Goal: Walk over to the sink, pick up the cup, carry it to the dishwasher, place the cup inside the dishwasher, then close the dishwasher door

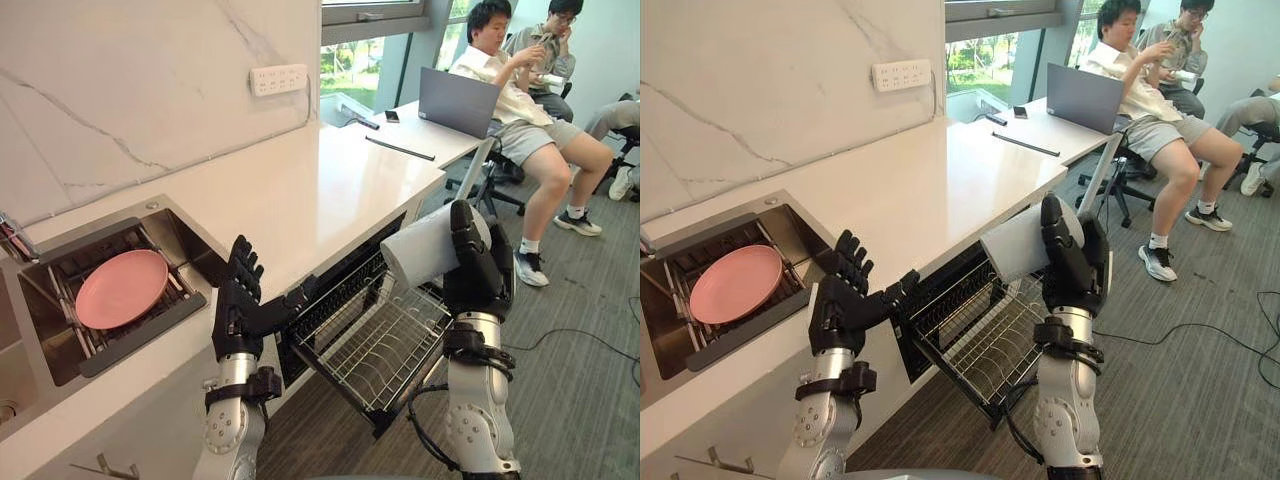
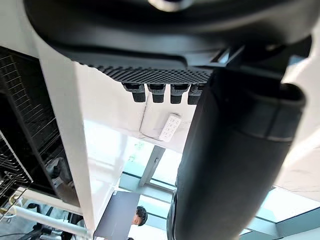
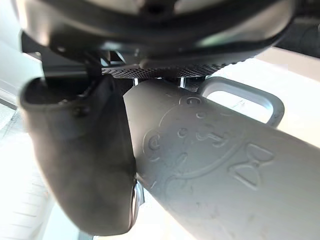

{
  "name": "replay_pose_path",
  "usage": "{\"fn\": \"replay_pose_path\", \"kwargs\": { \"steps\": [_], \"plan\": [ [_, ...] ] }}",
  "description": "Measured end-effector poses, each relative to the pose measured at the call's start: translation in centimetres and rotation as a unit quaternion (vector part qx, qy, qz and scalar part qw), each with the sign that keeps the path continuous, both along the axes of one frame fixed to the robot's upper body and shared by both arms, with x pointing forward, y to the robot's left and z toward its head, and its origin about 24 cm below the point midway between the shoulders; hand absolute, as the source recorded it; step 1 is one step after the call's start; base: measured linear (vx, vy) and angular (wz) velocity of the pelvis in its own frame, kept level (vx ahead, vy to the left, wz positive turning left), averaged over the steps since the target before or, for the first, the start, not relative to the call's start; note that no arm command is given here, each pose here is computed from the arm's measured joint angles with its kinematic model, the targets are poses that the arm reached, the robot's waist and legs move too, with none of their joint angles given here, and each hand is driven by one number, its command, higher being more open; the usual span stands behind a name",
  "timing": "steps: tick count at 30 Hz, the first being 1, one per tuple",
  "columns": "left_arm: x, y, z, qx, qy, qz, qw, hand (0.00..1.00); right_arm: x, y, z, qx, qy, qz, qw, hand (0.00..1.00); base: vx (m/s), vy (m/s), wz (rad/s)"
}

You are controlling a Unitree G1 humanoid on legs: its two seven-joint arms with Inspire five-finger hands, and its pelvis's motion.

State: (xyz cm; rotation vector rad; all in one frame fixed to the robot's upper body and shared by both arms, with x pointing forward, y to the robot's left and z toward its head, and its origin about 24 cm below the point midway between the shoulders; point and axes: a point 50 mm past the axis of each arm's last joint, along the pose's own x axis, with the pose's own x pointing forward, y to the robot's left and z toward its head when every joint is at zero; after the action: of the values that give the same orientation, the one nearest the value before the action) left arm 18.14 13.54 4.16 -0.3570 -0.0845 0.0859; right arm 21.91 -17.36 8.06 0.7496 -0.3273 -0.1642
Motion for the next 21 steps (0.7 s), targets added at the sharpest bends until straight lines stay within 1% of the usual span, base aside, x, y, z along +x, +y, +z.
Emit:
{"fn": "replay_pose_path", "kwargs": {
  "steps": [4,11,18,21],
  "plan": [
    [-0.5,-0.4,-1.0,-0.012,0.018,-0.038,0.999,1.00,-0.4,-0.5,-0.4,-0.019,0.012,-0.005,1.000,0.00,0.00,0.000,0.00],
    [-1.7,-1.0,-4.7,-0.004,0.095,-0.101,0.990,1.00,-0.8,-0.7,-0.9,-0.048,0.021,0.001,0.999,0.00,0.00,0.000,0.00],
    [-3.0,-1.0,-7.7,0.032,0.162,-0.126,0.978,1.00,-1.0,-1.2,-2.6,-0.066,0.064,-0.004,0.996,0.00,0.00,-0.003,0.00],
    [-3.8,-0.4,-9.5,0.049,0.204,-0.124,0.970,1.00,-1.1,-1.2,-2.9,-0.071,0.073,-0.003,0.995,0.00,0.00,0.000,0.00]
  ]
}}
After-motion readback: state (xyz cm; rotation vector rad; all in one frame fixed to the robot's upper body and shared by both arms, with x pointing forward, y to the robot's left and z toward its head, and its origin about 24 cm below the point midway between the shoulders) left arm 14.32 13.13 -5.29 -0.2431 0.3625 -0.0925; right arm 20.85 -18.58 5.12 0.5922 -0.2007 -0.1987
